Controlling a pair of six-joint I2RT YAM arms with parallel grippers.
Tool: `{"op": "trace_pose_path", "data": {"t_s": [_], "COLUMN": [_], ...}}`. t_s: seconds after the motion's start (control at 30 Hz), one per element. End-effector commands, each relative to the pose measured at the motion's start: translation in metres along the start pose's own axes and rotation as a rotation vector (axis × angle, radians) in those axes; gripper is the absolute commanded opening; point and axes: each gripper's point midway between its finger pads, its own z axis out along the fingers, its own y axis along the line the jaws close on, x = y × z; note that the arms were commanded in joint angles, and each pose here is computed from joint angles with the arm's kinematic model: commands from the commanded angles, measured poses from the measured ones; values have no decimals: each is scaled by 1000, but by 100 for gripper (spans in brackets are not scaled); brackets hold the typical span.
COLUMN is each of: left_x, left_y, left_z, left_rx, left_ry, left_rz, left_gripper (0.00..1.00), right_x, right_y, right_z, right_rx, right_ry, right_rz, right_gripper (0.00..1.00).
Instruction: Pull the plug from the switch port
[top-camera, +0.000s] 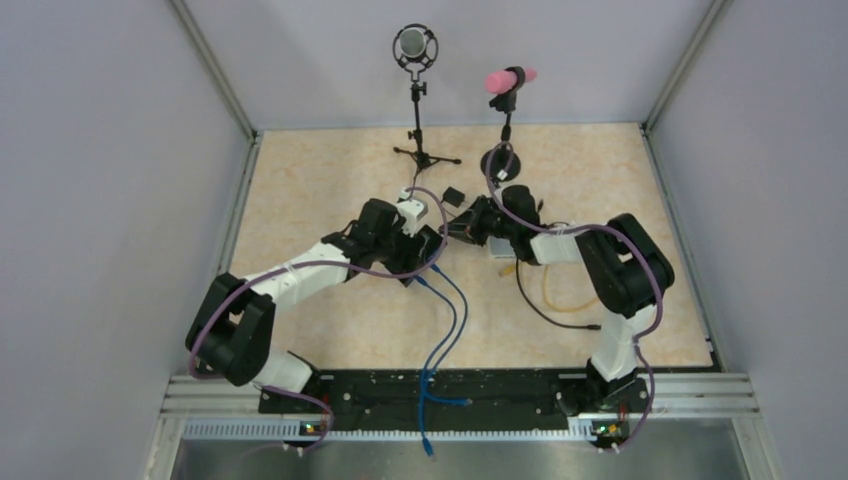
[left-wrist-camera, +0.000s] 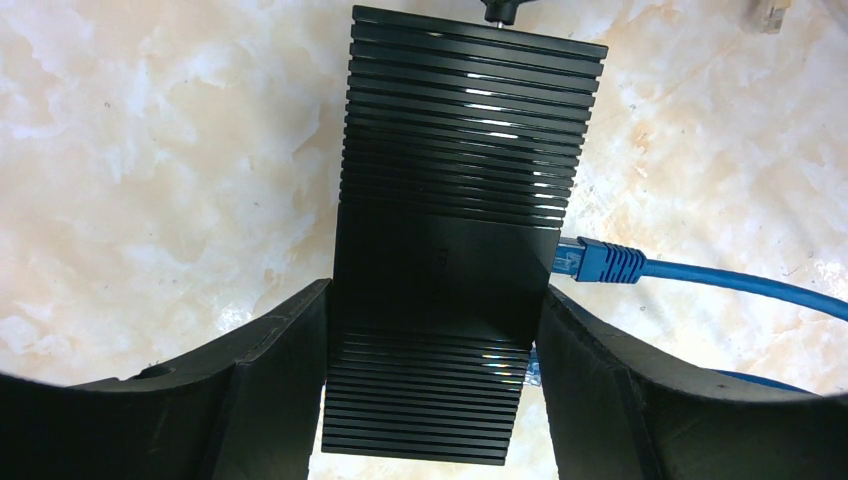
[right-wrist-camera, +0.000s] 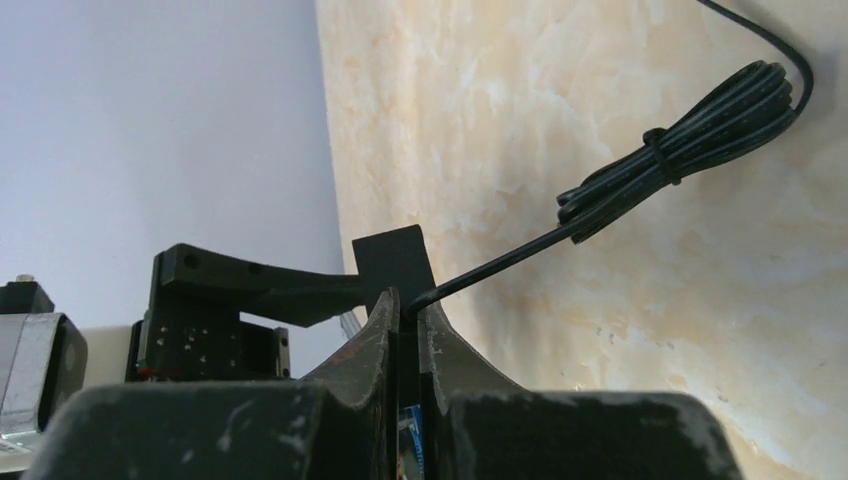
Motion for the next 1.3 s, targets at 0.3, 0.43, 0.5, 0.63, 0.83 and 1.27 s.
{"op": "trace_pose_path", "data": {"t_s": [0.3, 0.43, 0.5, 0.63, 0.83, 1.27], "left_x": [22, 19, 18, 10, -8, -12], "left_y": [23, 28, 33, 44, 64, 97], "left_z": [-10, -7, -4, 1, 10, 4], "left_rx": [-109, -142, -160, -189, -235, -291], "left_ry": [84, 85, 95, 103, 98, 124], "left_rz": [-14, -28, -34, -36, -3, -39], "left_gripper": [2, 5, 4, 3, 5, 4], "right_x": [-65, -61, -60, -50, -3, 80], "right_y": [9, 15, 22, 39, 34, -3], "right_z": [-20, -31, -42, -65, -84, -88], "right_rx": [11, 38, 51, 60, 90, 142], "right_ry": [-215, -204, -208, -200, -93, 101], "right_rz": [-84, -128, -176, -264, -315, -311], "right_gripper": [0, 0, 0, 0, 0, 0]}}
